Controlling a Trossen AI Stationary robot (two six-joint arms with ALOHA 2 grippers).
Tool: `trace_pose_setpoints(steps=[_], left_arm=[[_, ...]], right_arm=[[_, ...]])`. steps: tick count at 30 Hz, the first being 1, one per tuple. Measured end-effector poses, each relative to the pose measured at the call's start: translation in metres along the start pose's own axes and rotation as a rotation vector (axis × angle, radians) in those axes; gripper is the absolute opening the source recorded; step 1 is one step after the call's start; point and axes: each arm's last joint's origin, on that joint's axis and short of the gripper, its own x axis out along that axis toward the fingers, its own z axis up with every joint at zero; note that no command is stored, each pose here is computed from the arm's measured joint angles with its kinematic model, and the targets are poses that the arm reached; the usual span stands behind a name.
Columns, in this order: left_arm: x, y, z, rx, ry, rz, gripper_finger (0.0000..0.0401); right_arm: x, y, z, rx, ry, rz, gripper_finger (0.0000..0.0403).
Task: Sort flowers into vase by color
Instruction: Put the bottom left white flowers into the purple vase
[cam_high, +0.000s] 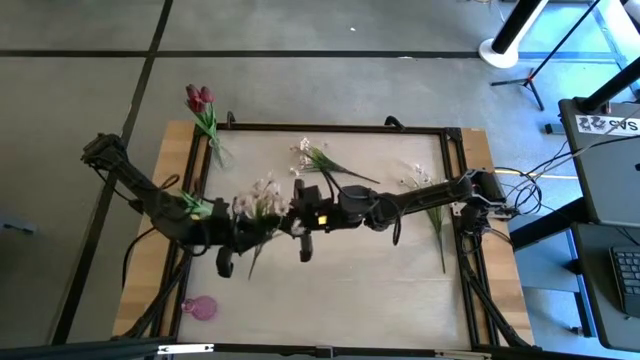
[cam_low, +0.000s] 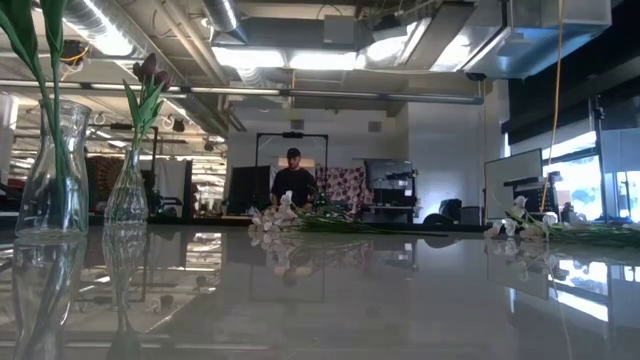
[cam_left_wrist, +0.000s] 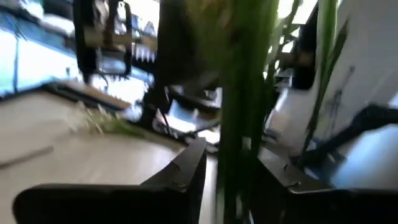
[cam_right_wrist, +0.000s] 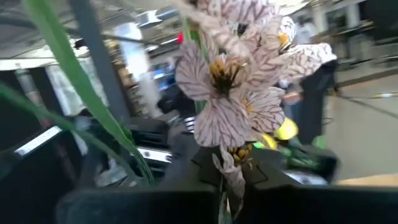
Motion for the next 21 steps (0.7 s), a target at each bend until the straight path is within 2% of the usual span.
trace_pose_setpoints(steps=[5, 11, 16, 21], left_arm=[[0.000, 0.002, -0.010, -0.035, 0.111, -0.034, 0.0098], [-0.001, 0.001, -0.011, -0.040, 0.143, -0.083, 0.0099], [0.000, -0.001, -0.011, -0.029, 0.183, -0.160, 0.0099], [0.003, -0.003, -0.017, -0.024, 0.230, -0.221, 0.0099]], right_arm=[[-0.001, 0.004, -0.009, -0.021, 0.102, 0.043, 0.0010], [-0.004, 0.017, -0.025, -0.205, 0.225, 0.065, 0.0010], [-0.004, 0.023, -0.025, -0.291, 0.202, 0.092, 0.0008], [-0.004, 0.025, -0.023, -0.310, 0.192, 0.153, 0.0005]])
